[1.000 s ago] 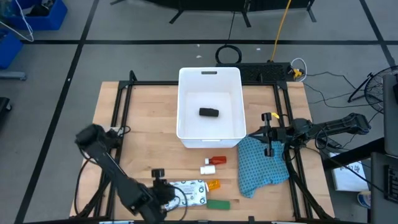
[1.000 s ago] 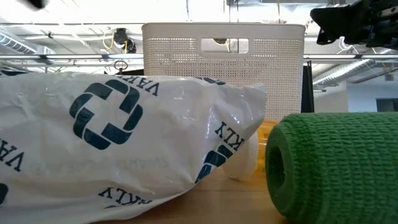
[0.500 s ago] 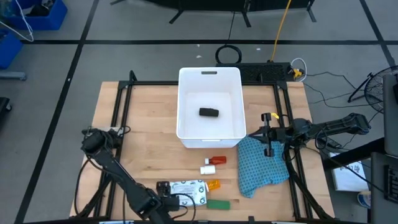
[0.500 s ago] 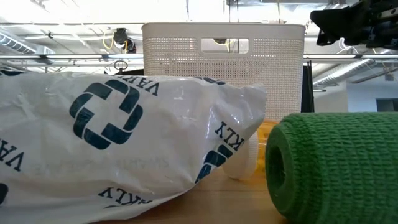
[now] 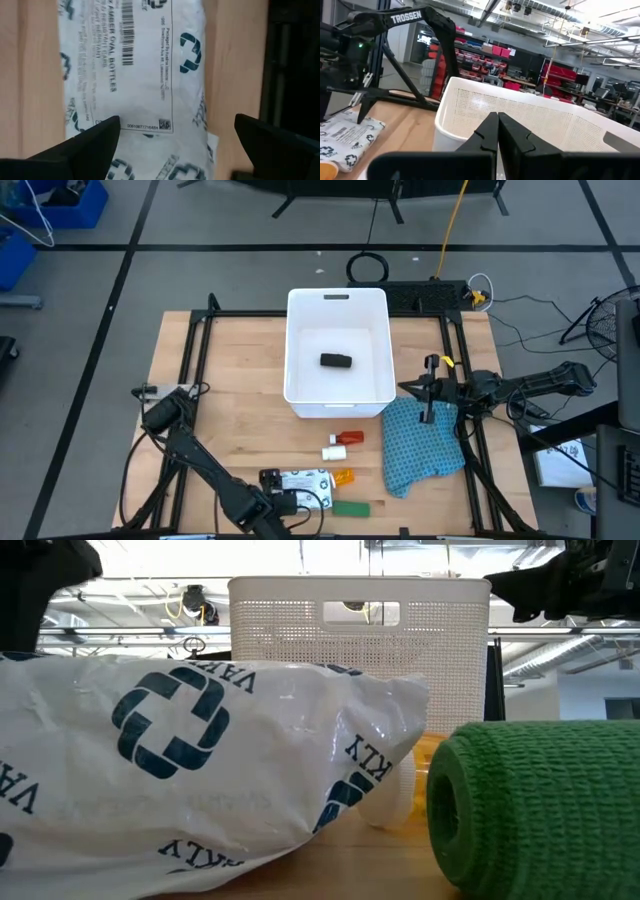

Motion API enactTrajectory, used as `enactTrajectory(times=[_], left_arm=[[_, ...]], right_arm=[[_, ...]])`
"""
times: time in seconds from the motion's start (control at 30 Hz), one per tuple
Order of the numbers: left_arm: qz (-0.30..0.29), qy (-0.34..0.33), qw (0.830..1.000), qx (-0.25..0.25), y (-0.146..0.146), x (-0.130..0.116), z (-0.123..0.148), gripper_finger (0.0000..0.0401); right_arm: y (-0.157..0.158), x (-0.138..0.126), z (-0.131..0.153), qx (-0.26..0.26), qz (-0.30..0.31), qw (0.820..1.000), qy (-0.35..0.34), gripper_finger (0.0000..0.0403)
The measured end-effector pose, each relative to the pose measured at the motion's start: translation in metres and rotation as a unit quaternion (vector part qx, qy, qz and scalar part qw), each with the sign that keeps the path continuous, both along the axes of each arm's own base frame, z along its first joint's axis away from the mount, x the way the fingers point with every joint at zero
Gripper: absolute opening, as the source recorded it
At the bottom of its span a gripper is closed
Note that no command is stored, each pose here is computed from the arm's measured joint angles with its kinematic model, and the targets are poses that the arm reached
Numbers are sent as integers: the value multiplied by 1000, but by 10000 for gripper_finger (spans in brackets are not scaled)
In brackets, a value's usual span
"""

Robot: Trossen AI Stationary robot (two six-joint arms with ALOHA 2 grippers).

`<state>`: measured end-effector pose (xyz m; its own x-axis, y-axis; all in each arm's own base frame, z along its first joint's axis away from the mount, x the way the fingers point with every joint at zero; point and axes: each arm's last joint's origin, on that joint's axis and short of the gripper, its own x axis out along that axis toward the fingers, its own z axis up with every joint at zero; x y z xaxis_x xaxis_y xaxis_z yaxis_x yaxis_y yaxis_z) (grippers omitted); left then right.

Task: Pick & place medical supplies in basket/bin
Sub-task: Put the white wipes into the white bin

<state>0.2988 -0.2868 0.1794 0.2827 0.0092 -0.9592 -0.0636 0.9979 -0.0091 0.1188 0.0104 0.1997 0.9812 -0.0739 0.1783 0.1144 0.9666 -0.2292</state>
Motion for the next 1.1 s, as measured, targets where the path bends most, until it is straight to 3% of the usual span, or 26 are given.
enactTrajectory(times=[0.3,0.4,0.53,0.67,0.8,0.87,1.1], left_arm=[[16,-11,1000,20,-3,5,-15,382],[25,3,999,22,2,6,-15,333],[26,29,999,13,6,7,-16,227],[-15,52,999,-9,7,9,-16,114],[-81,72,993,-35,7,11,-16,30],[-111,74,990,-45,8,12,-13,8],[-150,14,988,-34,23,10,28,1]], right_arm=[[0,0,-1,10,2,1000,4,0],[0,0,-1,10,2,1000,4,0],[0,0,-1,8,2,1000,3,0],[0,0,0,1,1,1000,0,0],[0,0,0,0,1,1000,1,0],[0,0,0,2,1,1000,1,0],[0,0,-1,24,5,1000,5,0]])
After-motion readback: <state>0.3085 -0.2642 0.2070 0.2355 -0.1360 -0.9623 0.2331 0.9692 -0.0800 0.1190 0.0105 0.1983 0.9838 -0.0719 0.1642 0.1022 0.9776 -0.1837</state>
